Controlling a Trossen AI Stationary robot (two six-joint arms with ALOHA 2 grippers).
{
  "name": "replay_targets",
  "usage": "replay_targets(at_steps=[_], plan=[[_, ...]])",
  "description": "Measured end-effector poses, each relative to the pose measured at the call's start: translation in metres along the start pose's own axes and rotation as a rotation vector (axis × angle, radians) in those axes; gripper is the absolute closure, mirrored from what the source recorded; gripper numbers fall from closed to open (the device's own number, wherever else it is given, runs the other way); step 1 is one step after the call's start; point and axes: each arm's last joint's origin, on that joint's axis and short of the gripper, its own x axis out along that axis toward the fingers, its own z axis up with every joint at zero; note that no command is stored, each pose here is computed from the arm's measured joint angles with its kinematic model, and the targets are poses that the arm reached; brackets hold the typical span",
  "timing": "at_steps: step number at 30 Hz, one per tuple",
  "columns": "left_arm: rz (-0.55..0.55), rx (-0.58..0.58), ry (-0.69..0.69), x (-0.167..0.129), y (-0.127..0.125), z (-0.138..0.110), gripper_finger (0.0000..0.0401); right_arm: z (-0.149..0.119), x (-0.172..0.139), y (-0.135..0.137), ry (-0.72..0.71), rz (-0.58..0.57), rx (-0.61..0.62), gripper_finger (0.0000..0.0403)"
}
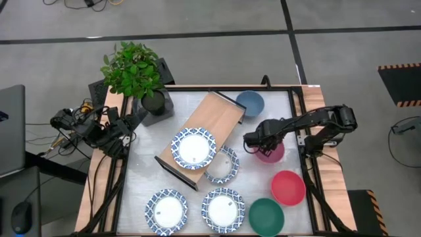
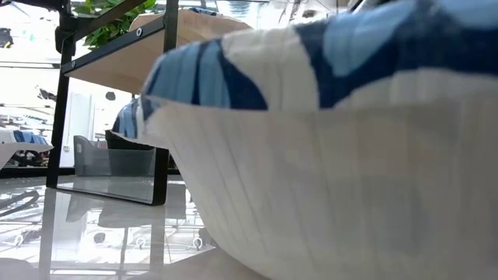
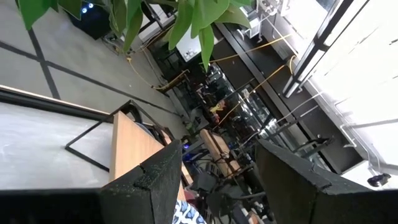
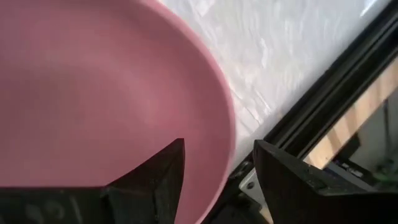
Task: Place and stack bowls onto a shelf
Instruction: Stack the top white patterned bowl on the white patterned bowl on the shelf
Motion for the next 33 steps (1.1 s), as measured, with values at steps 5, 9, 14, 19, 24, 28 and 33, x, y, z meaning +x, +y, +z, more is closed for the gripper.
replay_targets(at_steps=[5,9,14,19,24,28,33], plan=[[0.002,-0.007,-0.003,0.0,0.0,0.0,0.0211,-0.005,-0.03,-0.01,-0.063,0.111,0.04,0.0186],[0.003,-0.007,-0.004,0.0,0.0,0.0,0.0211,-0.013,-0.074,-0.024,-0.214,0.294,0.092,0.0186],[0.009,0.002,-0.008,0.0,0.0,0.0,0.0211,-0.012,-0.11,-0.028,-0.529,0.553,0.086,0.0186],[0.009,-0.002,-0.009,0.0,0.0,0.0,0.0211,0.006,-0.11,-0.015,-0.567,0.598,0.043,0.0186],[0.009,-0.008,-0.009,0.0,0.0,0.0,0.0211,0.027,-0.093,0.022,-0.481,0.6,-0.094,0.0186],[0.009,-0.009,-0.008,0.0,0.0,0.0,0.0211,0.038,-0.077,0.05,-0.424,0.571,-0.153,0.0186],[0.011,-0.014,-0.008,0.0,0.0,0.0,0.0211,0.038,-0.071,0.078,-0.406,0.611,-0.222,0.0186]])
